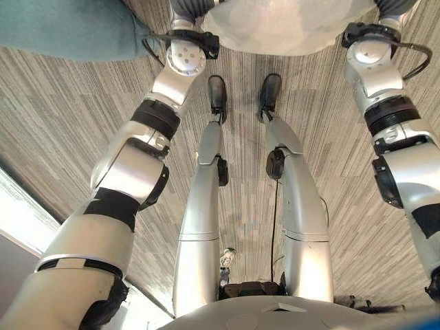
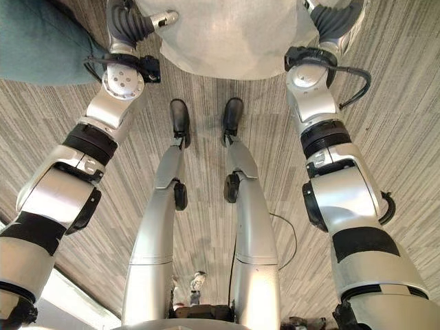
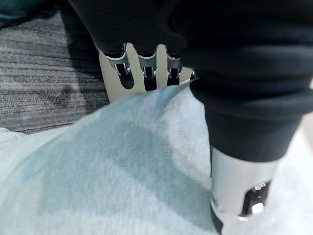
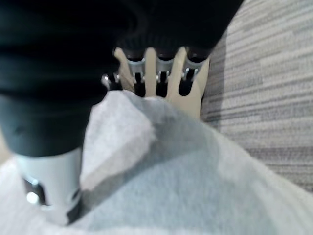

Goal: Pick up all the scattered cushions and arrange them neatly on the sofa.

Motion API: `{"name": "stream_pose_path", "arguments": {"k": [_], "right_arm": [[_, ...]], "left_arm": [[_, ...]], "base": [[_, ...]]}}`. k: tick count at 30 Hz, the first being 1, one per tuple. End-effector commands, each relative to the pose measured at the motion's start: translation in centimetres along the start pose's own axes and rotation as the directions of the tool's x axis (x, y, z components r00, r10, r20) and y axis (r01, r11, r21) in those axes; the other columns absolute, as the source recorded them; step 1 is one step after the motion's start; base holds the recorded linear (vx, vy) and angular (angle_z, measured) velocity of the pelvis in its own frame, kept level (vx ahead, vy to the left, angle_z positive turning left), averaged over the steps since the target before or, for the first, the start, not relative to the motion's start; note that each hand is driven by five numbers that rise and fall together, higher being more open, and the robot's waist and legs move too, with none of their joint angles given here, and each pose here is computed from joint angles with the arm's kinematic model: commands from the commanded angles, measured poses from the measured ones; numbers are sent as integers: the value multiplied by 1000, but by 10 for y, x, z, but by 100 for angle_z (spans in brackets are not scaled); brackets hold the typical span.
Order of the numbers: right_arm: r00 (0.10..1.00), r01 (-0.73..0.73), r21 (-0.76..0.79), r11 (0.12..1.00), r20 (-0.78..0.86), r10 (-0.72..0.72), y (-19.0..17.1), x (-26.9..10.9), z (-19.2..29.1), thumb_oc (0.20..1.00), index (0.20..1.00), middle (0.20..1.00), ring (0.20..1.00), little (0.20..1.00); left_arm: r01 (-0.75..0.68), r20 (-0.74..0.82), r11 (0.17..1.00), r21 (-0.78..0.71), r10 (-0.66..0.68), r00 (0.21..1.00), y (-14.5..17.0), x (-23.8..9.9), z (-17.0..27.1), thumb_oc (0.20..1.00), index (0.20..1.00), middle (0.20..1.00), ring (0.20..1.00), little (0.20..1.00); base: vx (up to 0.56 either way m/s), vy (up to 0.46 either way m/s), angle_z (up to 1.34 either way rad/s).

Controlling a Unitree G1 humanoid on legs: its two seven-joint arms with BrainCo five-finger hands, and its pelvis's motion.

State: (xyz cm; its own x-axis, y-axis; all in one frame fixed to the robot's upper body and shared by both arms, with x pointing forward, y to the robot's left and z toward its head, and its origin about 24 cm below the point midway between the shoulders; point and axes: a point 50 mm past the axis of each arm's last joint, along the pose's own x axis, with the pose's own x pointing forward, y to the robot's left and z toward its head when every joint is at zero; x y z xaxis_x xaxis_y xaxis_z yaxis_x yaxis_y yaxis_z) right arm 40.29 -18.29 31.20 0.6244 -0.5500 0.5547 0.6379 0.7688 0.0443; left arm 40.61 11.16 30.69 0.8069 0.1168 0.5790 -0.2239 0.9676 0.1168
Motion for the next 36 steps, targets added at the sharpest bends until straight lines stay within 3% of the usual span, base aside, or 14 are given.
{"name": "stream_pose_path", "arguments": {"k": [1,3,4,5,6,18,30,36], "right_arm": [[966,-251,-5,968,-69,251,46,-49,-25,1000,1000,1000,1000,1000],[954,-295,12,956,-63,295,56,-55,-21,1000,1000,1000,1000,1000],[946,-317,14,948,-62,318,60,-59,-20,959,959,959,959,959],[940,-336,18,942,-57,336,63,-61,-18,548,548,548,548,548],[929,-366,32,930,-51,368,69,-66,-15,200,200,200,200,200],[925,-380,182,907,79,372,61,-71,2,200,200,200,200,200],[880,-472,251,845,78,468,2,-147,-61,200,200,200,200,200],[829,-542,141,828,-71,555,-58,-208,-107,200,200,200,200,200]], "left_arm": [[53,-108,998,-28,-56,993,-19,-15,-27,1000,1000,1000,1000,1000],[74,-96,997,-32,-77,992,-25,-14,-21,1000,1000,1000,1000,1000],[85,-87,996,-37,-88,992,-27,-13,-18,1000,1000,1000,1000,1000],[92,-78,995,-43,-95,992,-29,-12,-15,837,837,837,837,837],[108,-64,992,-58,-112,992,-32,-11,-10,200,200,200,200,200],[90,33,981,-170,-86,996,-13,-20,-3,200,200,200,200,200],[148,16,956,-252,-149,989,-3,-127,-55,200,200,200,200,200],[158,-198,965,-212,-200,959,27,-207,-102,200,200,200,200,200]], "base": [[6,-34,0],[0,-17,0],[0,0,0],[0,0,0],[0,0,0],[0,10,0],[-13,35,1],[207,-21,-2]]}}
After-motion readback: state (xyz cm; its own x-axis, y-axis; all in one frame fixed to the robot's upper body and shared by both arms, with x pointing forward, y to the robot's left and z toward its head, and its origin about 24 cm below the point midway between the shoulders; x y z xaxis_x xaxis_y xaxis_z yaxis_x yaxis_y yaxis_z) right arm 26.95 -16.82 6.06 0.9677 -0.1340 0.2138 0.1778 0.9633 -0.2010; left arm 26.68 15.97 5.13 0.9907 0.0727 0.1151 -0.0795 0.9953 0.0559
